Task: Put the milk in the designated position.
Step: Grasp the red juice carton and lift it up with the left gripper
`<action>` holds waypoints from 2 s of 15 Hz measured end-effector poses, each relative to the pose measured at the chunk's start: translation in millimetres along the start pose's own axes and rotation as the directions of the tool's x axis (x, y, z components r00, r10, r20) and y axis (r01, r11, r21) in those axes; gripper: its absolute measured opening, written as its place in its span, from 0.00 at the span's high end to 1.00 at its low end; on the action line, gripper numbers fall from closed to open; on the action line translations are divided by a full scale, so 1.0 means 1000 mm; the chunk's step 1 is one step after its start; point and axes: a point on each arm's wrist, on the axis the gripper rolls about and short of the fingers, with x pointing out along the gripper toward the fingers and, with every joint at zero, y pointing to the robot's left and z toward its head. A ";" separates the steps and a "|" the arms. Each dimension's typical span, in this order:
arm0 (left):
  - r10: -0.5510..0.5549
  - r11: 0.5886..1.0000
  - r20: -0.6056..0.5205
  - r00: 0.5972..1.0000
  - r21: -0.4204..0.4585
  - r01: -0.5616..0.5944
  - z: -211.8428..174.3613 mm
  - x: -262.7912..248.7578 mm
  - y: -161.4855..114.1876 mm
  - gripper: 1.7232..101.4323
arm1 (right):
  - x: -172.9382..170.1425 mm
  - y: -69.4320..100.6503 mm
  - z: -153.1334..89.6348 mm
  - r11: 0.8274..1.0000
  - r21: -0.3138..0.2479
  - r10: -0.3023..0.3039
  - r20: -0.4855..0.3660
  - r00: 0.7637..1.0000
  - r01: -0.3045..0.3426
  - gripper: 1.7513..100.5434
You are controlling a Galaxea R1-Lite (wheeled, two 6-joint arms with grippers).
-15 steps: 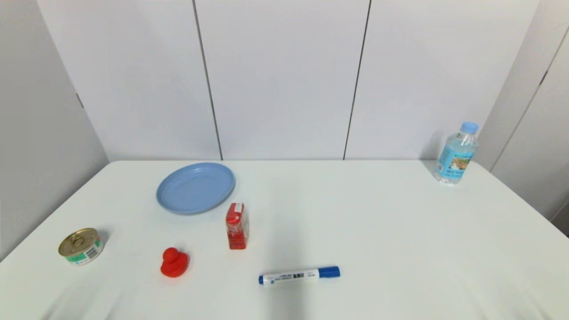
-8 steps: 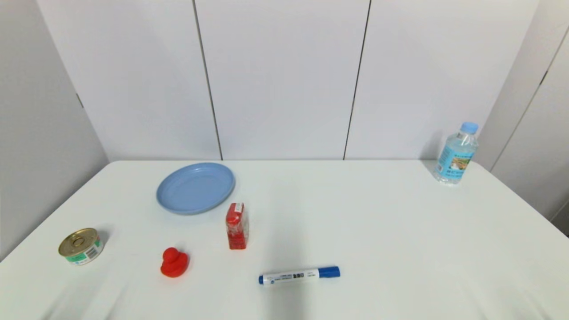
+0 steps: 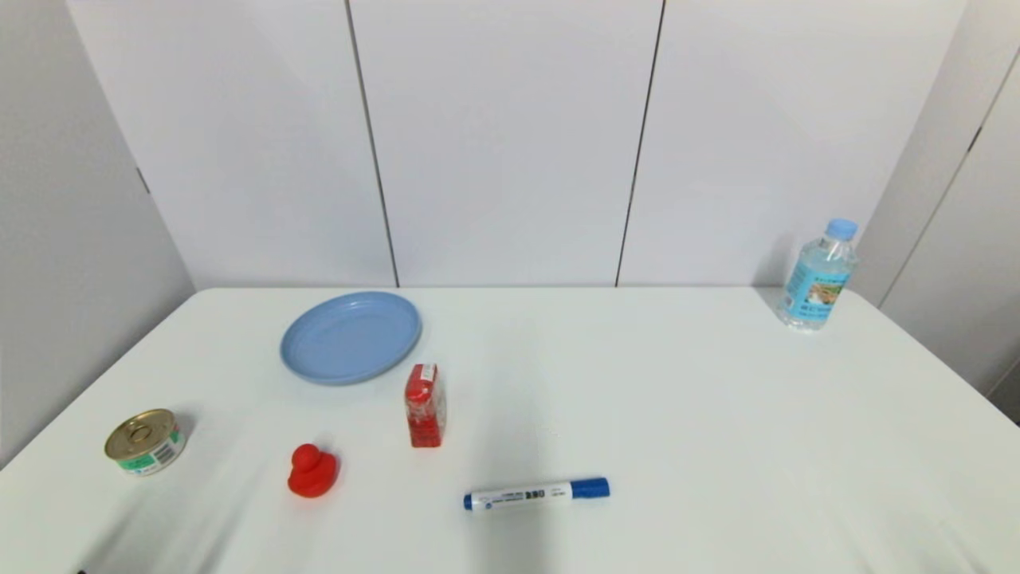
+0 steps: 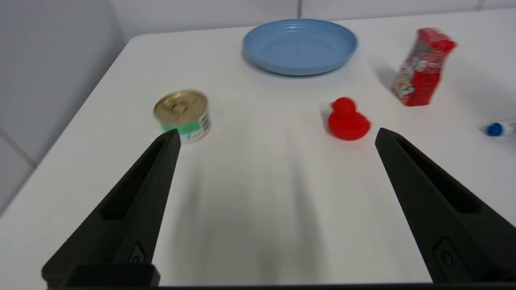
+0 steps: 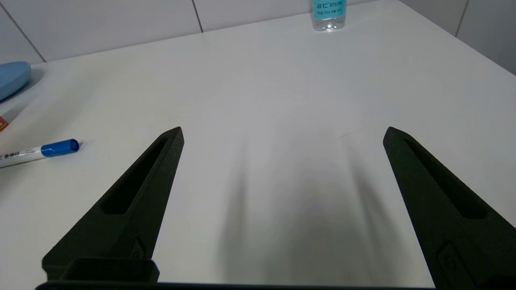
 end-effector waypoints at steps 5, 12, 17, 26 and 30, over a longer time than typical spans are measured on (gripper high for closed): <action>-0.326 0.923 -0.066 0.943 0.195 0.332 0.082 0.052 0.007 0.04 | 0.000 0.000 0.000 1.000 0.000 0.000 0.000 1.000 0.000 0.03; -0.673 0.652 -0.235 0.701 0.258 0.712 0.098 0.162 0.000 0.04 | 0.000 0.000 0.000 1.000 0.000 0.000 0.000 1.000 0.000 0.03; -0.780 0.524 -0.315 0.540 0.143 0.840 0.074 0.227 -0.023 0.04 | 0.000 0.000 0.000 1.000 0.000 -0.001 0.000 1.000 0.001 0.03; -0.796 0.493 -0.369 0.479 0.063 0.868 0.026 0.305 -0.041 0.04 | 0.000 0.000 0.000 1.000 0.000 0.000 0.000 1.000 0.000 0.03; -0.810 0.468 -0.378 0.448 0.042 0.883 0.016 0.328 -0.051 0.04 | 0.000 0.000 0.000 1.000 0.000 0.000 0.000 1.000 0.000 0.03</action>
